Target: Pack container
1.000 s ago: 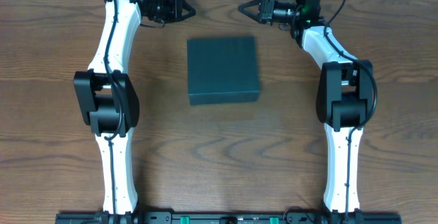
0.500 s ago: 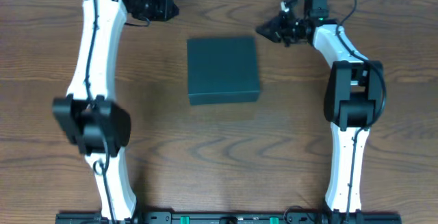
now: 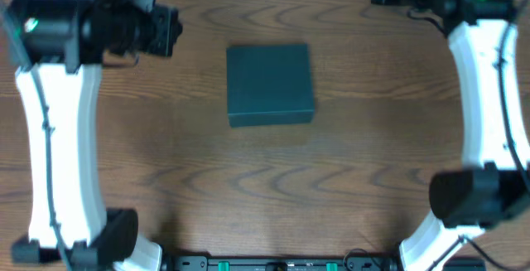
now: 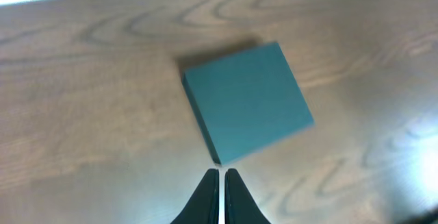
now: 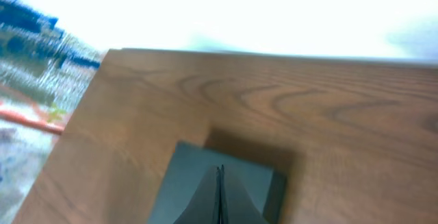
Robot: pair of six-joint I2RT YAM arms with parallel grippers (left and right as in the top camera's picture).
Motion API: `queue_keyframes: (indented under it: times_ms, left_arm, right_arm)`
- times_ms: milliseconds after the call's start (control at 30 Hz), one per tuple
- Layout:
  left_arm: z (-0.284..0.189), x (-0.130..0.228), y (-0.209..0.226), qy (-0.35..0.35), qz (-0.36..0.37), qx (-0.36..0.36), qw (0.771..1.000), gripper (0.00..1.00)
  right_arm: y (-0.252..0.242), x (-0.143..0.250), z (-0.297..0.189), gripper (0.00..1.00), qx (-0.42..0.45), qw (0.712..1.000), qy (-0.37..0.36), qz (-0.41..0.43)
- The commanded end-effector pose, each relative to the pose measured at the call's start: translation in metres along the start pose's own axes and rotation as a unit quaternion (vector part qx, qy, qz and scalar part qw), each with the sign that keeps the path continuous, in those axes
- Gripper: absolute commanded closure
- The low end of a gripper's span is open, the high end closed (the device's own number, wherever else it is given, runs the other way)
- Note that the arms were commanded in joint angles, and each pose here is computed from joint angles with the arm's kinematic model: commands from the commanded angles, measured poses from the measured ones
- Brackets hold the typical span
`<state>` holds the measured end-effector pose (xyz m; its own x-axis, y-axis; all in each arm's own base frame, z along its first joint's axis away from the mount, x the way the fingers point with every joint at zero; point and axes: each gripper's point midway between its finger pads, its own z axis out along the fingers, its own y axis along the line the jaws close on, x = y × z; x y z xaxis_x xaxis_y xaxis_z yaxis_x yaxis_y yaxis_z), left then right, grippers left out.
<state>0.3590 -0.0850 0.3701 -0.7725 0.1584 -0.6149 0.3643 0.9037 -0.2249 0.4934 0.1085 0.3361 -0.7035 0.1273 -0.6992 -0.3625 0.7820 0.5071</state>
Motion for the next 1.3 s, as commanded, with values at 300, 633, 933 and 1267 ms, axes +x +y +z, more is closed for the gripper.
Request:
queue_keyframes:
  times_ms: [300,633,933,1267]
  left_arm:
    - [-0.132,0.068,-0.062,-0.082,0.056,-0.01,0.995,0.94]
    - [-0.158,0.174,-0.088,-0.102,0.05,0.0,0.994,0.94]
    - [-0.116,0.276,-0.091,-0.091,0.007,0.029,0.995,0.94]
    - [-0.07,0.358,-0.088,-0.125,-0.081,0.056,0.987,0.94]
  right_arm:
    - [0.085,0.073,-0.088,0.98,0.064,0.99,0.083,-0.093]
    - [0.137,0.151,-0.191,0.98,0.053,0.988,0.08,-0.117]
    - [0.117,0.284,-0.239,0.98,0.052,0.992,0.028,-0.113]
    - [0.099,0.369,-0.253,0.98,0.032,0.996,-0.031,-0.077]
